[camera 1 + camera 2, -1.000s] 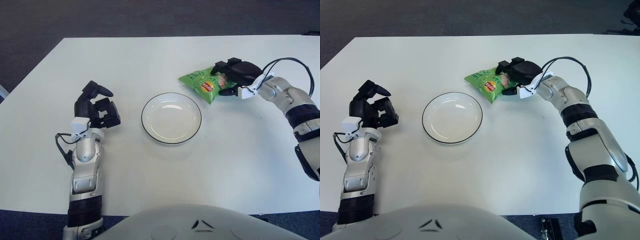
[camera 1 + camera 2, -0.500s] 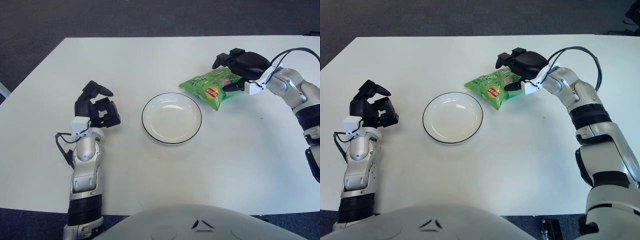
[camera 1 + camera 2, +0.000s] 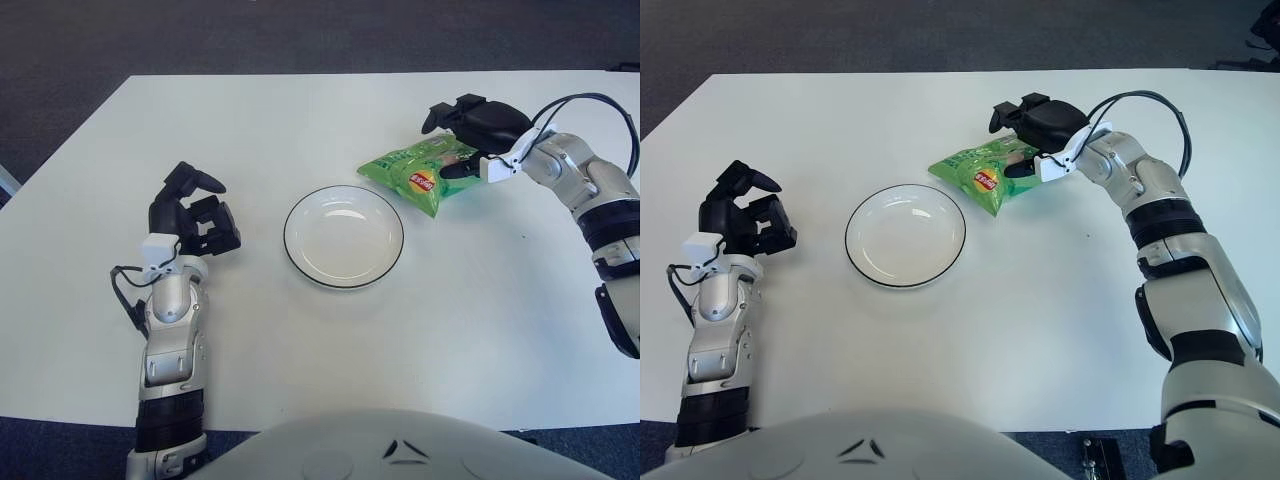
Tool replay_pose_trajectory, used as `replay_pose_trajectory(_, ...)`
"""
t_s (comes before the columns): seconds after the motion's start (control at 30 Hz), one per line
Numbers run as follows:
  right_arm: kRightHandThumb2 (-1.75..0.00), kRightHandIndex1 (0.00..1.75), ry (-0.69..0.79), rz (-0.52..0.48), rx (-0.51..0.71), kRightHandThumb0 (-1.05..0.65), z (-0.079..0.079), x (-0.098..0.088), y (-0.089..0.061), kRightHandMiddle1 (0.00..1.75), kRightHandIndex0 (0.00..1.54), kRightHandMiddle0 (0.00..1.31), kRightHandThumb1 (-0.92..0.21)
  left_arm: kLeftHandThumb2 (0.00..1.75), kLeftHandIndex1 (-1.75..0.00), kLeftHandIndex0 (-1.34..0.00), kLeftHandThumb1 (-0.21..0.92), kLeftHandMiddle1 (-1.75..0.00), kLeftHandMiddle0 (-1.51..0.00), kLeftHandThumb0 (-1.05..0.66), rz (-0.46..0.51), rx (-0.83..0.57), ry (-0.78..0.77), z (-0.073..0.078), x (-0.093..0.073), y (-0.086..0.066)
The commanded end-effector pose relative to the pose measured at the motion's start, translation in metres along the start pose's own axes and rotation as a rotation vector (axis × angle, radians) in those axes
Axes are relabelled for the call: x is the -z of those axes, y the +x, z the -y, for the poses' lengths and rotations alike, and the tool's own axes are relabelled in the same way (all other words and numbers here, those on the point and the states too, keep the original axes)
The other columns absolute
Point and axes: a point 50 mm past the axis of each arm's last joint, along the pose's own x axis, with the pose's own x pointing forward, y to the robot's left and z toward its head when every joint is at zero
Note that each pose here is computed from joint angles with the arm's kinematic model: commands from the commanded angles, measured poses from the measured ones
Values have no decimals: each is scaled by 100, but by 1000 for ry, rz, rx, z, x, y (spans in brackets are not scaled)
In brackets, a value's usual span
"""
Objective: Put the snack into the plate.
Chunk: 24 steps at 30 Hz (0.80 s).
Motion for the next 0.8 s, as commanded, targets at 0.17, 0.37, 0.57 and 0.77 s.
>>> replay_pose_trajectory(0.17,-48,5,32,25,-83,-89,-10,-5,9,78,0,0,-88,143,-175,-69,23,-175,-133,-52,-116,-44,1,-2,24,-19)
replay_pose_trajectory(0.37,-41,0,64,14,-249,-98,-23,-5,15,62,0,0,-89,142,-175,-68,23,-175,-134,-52,-113,-46,-9,-2,24,-20)
replay_pose_trajectory(0.57,-34,0,74,-3,-393,-102,-30,-4,18,53,0,0,-92,142,-175,-68,24,-175,-134,-51,-114,-47,-7,-3,24,-20)
replay_pose_trajectory(0.77,-31,0,105,-43,-576,-103,-47,-6,23,49,0,0,-92,142,-175,-68,24,-175,-134,-51,-117,-54,-4,-3,24,-21)
